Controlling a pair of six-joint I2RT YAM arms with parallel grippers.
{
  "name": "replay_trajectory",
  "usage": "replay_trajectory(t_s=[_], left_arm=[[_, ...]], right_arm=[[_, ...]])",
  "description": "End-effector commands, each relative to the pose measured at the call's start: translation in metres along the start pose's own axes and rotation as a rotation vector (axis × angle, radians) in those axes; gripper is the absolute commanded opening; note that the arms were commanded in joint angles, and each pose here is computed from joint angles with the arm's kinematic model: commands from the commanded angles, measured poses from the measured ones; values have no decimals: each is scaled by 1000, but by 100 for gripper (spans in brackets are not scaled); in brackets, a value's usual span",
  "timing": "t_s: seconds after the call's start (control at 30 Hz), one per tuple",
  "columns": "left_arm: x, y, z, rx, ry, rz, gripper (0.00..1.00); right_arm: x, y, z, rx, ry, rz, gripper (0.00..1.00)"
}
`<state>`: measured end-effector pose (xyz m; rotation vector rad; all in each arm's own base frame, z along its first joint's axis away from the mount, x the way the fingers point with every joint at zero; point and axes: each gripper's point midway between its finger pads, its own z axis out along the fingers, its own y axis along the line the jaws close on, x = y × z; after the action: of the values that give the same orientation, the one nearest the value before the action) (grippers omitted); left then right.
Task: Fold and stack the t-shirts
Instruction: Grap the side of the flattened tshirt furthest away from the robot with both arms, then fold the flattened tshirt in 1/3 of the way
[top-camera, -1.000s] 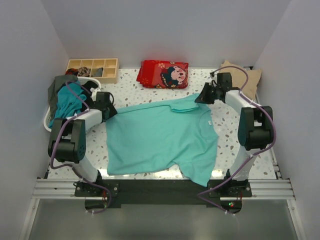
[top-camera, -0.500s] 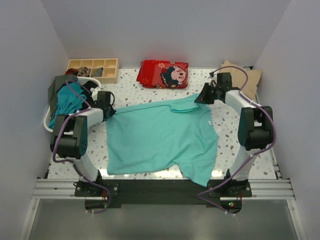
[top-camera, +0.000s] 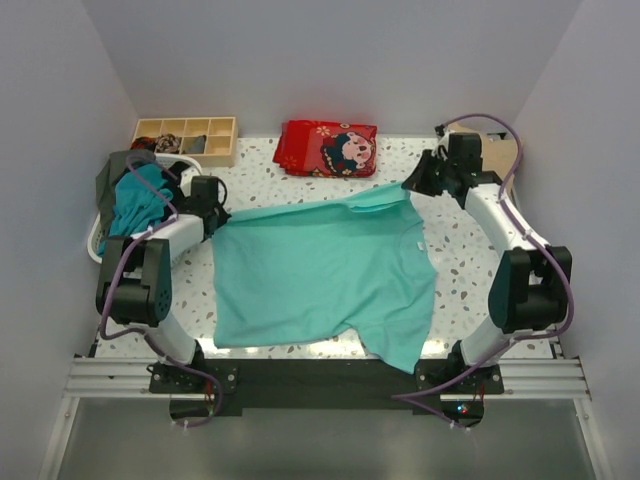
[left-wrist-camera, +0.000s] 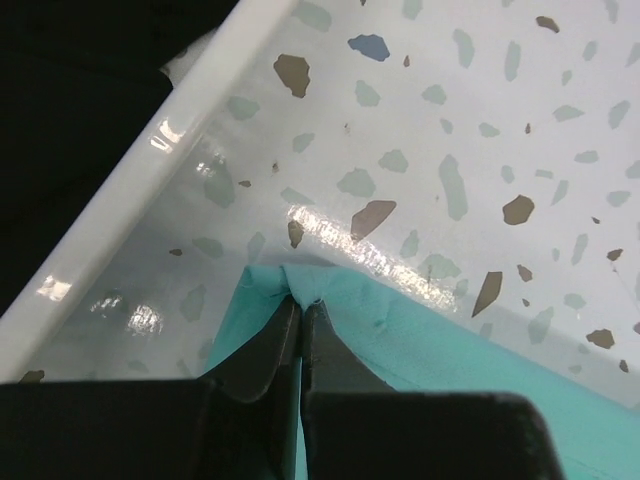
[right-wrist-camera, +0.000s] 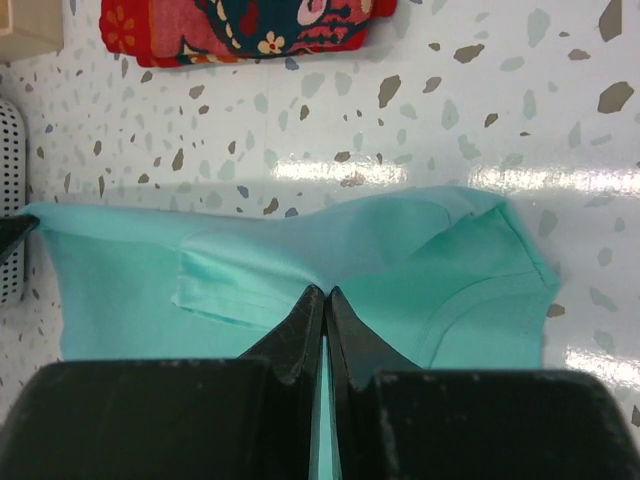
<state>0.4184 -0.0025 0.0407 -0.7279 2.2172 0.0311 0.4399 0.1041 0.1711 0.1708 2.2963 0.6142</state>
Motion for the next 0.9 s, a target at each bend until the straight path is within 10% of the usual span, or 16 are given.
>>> replay_trajectory(t_s=[0.0, 0.73, 0.87], left_arm=[[-40, -14, -26, 49, -78, -41, 0], [-11, -13, -23, 86, 14, 0, 17], [-12, -22, -15, 114, 14, 9, 0]], right_arm=[[3, -12, -13, 82, -10, -22, 4], [32, -16, -16, 72, 83, -17, 5], [32, -15, -13, 63, 86, -14, 5]])
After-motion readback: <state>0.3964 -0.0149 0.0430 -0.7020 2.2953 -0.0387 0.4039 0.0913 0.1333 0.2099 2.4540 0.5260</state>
